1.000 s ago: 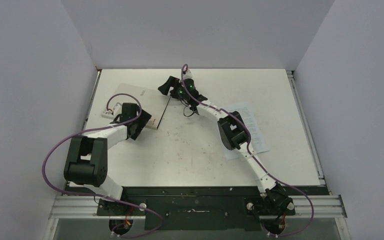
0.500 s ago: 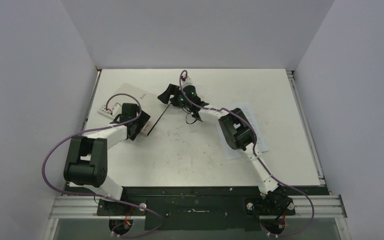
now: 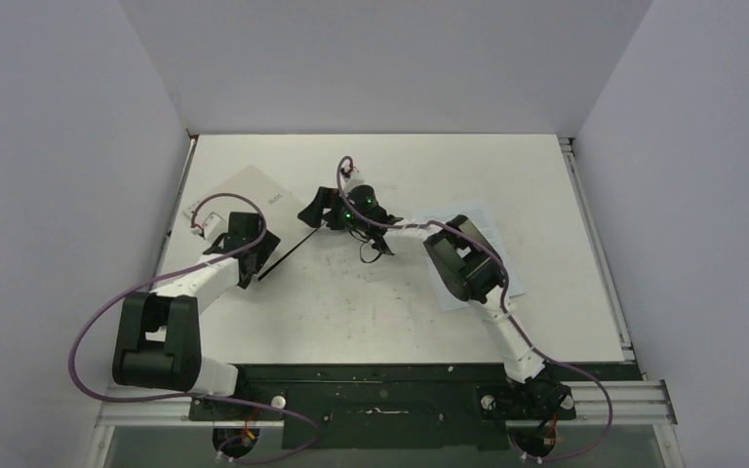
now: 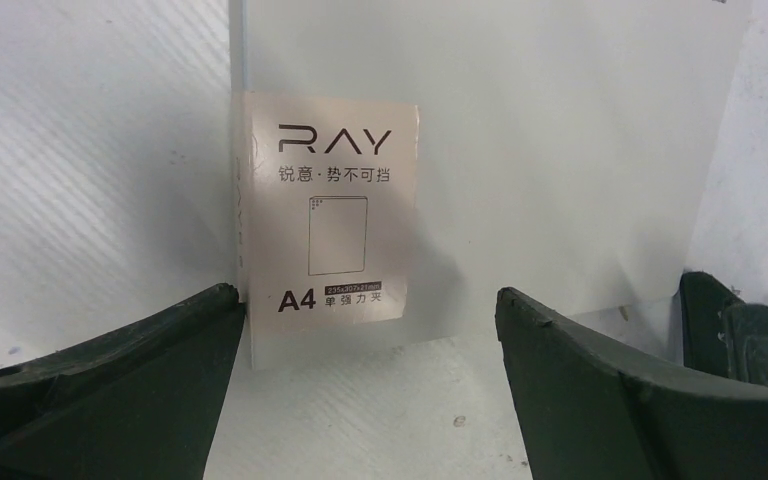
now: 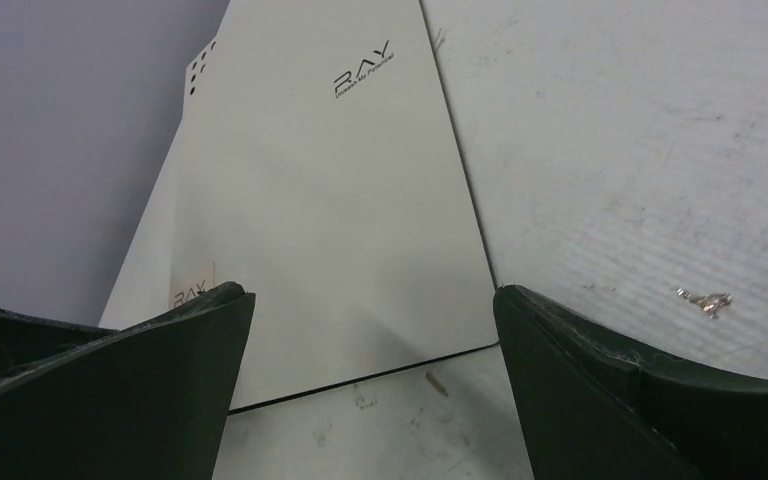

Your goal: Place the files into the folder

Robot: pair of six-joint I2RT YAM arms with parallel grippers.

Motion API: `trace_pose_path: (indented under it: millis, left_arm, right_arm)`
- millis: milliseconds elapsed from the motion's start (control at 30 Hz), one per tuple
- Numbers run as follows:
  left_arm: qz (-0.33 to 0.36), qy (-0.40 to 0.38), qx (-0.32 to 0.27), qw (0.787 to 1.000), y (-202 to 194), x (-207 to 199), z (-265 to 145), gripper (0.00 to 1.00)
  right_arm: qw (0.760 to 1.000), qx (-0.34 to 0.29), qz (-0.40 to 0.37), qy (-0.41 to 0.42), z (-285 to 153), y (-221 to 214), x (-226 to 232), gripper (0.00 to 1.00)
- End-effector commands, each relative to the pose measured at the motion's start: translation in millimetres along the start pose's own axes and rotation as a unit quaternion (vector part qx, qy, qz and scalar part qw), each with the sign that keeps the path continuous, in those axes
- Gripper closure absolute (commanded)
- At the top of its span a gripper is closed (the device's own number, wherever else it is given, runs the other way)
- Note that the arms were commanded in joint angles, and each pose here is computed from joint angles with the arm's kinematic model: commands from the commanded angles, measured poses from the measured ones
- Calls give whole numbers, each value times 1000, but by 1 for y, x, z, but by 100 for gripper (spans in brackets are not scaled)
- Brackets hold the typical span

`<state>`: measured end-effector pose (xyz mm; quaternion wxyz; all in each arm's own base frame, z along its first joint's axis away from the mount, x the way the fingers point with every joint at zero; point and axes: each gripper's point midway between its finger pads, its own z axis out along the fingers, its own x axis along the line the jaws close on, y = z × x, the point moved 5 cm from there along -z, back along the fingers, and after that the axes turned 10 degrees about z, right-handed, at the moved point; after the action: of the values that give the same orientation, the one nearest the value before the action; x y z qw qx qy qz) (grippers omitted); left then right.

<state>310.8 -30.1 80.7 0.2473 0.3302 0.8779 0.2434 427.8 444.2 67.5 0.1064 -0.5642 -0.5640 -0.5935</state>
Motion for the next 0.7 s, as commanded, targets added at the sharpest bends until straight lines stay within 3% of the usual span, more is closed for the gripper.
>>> trace_pose_path:
  millis: [0, 167, 333, 667]
  left_arm:
    - [5, 9, -17, 1000, 7, 8, -8, 4]
    - [25, 7, -7, 1000, 0, 15, -10, 3]
    - [52, -3, 14, 999, -10, 17, -12, 3]
    - [150, -55, 58, 985, -41, -4, -24, 0]
  right_arm:
    - [998, 57, -9, -16, -17, -43, 7, 3]
    - [997, 65, -18, -27, -33, -62, 11, 1]
    - [997, 69, -22, -37, -53, -77, 9, 6]
    - [993, 78, -38, -81, -104, -102, -3, 10]
